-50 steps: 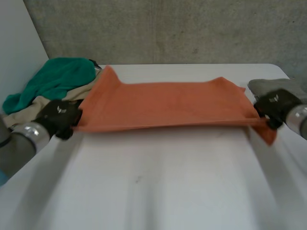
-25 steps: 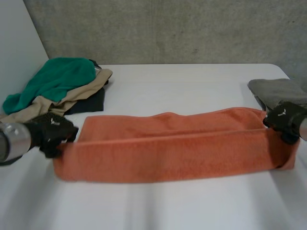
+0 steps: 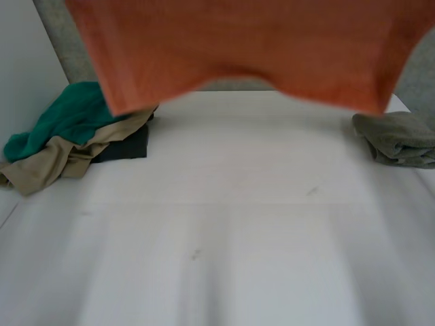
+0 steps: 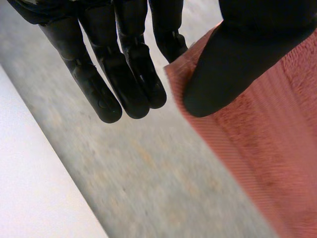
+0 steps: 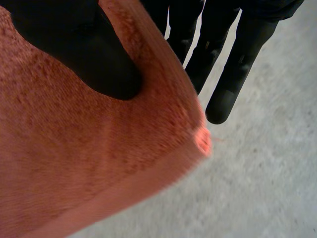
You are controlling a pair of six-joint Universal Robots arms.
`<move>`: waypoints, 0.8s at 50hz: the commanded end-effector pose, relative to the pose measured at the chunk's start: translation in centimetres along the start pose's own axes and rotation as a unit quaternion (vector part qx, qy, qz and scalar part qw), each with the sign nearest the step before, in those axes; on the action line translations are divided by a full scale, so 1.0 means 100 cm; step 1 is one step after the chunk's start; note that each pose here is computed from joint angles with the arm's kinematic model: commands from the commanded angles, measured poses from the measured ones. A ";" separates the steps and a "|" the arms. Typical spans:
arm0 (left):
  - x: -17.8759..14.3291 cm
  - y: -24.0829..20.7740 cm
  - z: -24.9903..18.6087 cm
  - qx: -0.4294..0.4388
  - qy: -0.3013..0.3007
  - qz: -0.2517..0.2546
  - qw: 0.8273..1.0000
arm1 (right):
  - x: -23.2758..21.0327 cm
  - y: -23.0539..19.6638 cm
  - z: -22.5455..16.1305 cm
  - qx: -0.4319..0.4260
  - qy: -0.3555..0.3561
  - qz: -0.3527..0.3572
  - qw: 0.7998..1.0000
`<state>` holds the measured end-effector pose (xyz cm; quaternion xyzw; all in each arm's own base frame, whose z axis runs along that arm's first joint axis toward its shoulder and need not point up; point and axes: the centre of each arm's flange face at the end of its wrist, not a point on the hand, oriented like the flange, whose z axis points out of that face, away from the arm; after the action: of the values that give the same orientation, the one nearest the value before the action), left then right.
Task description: Fold the laundry.
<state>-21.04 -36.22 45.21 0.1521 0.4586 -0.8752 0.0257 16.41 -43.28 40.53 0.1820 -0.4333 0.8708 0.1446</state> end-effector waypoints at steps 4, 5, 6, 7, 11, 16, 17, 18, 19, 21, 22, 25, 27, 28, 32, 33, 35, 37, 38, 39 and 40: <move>0.014 0.050 -0.021 -0.069 0.024 0.002 0.997 | -0.026 0.019 -0.024 -0.045 -0.064 0.002 0.997; 0.016 0.057 -0.025 -0.080 0.027 0.004 0.996 | -0.029 0.023 -0.027 -0.052 -0.070 0.000 0.996; 0.018 0.063 -0.028 -0.091 0.031 0.005 0.995 | -0.032 0.027 -0.030 -0.060 -0.077 -0.001 0.995; 0.020 0.070 -0.032 -0.102 0.035 0.006 0.994 | -0.035 0.030 -0.033 -0.067 -0.084 -0.002 0.994; 0.033 0.099 -0.055 -0.152 0.065 0.009 0.986 | -0.052 0.056 -0.055 -0.123 -0.130 -0.004 0.984; 0.057 0.139 -0.103 -0.229 0.142 0.020 0.963 | -0.071 0.092 -0.101 -0.233 -0.200 -0.002 0.952; 0.060 0.143 -0.110 -0.238 0.153 0.024 0.959 | -0.072 0.096 -0.108 -0.248 -0.209 -0.003 0.946; 0.062 0.148 -0.117 -0.248 0.163 0.028 0.954 | -0.073 0.100 -0.116 -0.264 -0.219 -0.004 0.940; 0.066 0.157 -0.133 -0.270 0.182 0.036 0.945 | -0.073 0.103 -0.122 -0.277 -0.227 -0.006 0.934; 0.067 0.166 -0.158 -0.305 0.208 0.045 0.928 | -0.072 0.115 -0.148 -0.328 -0.257 -0.013 0.909; 0.067 0.167 -0.166 -0.318 0.215 0.047 0.922 | -0.070 0.117 -0.154 -0.338 -0.265 -0.016 0.903; 0.062 0.156 -0.194 -0.346 0.239 0.065 0.905 | -0.056 0.119 -0.176 -0.380 -0.294 -0.041 0.876; 0.058 0.150 -0.208 -0.363 0.252 0.075 0.894 | -0.047 0.114 -0.187 -0.402 -0.314 -0.055 0.858; 0.053 0.143 -0.222 -0.385 0.265 0.083 0.880 | -0.037 0.107 -0.197 -0.421 -0.333 -0.070 0.841; 0.046 0.122 -0.251 -0.432 0.313 0.101 0.840 | -0.017 0.092 -0.216 -0.445 -0.383 -0.107 0.802; 0.045 0.118 -0.255 -0.436 0.324 0.105 0.833 | -0.014 0.089 -0.220 -0.447 -0.394 -0.111 0.795; 0.043 0.110 -0.261 -0.443 0.342 0.109 0.822 | -0.011 0.085 -0.225 -0.446 -0.413 -0.121 0.785; 0.041 0.100 -0.265 -0.448 0.367 0.112 0.807 | -0.013 0.084 -0.227 -0.436 -0.433 -0.133 0.778; 0.042 0.098 -0.266 -0.448 0.374 0.113 0.804 | -0.013 0.084 -0.226 -0.432 -0.433 -0.134 0.779; 0.041 0.096 -0.263 -0.440 0.378 0.118 0.806 | -0.013 0.084 -0.225 -0.431 -0.430 -0.133 0.782; 0.041 0.095 -0.255 -0.419 0.377 0.129 0.816 | -0.014 0.087 -0.219 -0.428 -0.418 -0.129 0.791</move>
<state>-16.88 -21.31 21.27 0.4629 0.7541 -0.4651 0.0262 9.88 -30.62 21.23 0.4861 -0.7651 0.4047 0.1205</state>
